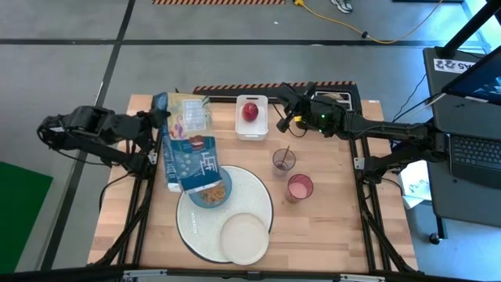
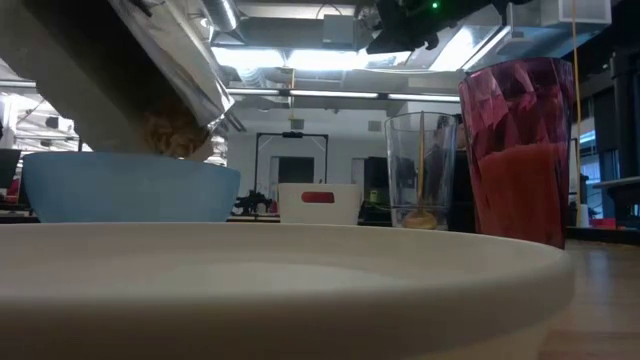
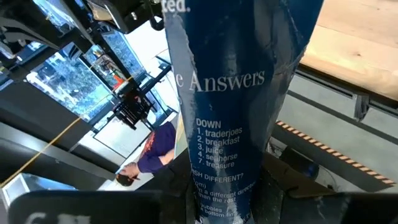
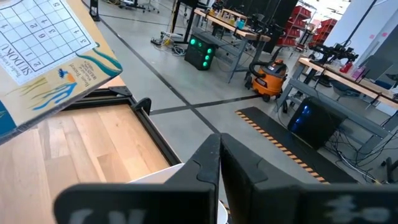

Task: Arrange a breakfast setting
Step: Pour the cereal into the blue bowl

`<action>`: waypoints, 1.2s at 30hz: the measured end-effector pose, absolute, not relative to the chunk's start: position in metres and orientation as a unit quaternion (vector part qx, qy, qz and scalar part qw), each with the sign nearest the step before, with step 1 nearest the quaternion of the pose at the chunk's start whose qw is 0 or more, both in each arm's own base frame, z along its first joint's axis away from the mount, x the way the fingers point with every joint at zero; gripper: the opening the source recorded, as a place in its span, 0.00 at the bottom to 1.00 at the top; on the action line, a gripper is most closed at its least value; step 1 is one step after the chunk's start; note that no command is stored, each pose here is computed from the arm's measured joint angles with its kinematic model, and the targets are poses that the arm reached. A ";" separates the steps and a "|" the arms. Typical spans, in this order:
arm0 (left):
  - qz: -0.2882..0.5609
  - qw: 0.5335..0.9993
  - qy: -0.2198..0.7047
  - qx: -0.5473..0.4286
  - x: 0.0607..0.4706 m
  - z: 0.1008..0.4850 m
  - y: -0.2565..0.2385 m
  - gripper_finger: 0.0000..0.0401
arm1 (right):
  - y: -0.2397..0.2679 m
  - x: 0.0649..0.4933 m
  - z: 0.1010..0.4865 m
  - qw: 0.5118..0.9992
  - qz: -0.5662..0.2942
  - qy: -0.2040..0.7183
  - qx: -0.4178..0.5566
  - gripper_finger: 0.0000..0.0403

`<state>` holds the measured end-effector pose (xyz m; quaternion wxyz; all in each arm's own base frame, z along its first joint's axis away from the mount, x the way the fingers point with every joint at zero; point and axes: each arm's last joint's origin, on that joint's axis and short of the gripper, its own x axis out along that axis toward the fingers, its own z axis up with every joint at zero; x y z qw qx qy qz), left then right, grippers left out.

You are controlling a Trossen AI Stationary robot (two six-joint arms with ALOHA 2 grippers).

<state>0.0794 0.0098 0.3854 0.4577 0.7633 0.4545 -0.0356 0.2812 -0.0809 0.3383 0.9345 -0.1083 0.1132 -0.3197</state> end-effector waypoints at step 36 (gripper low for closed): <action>-0.034 0.405 0.426 0.809 0.094 0.384 -0.010 0.23 | -0.080 0.281 0.337 0.934 -0.317 0.121 -0.109 0.04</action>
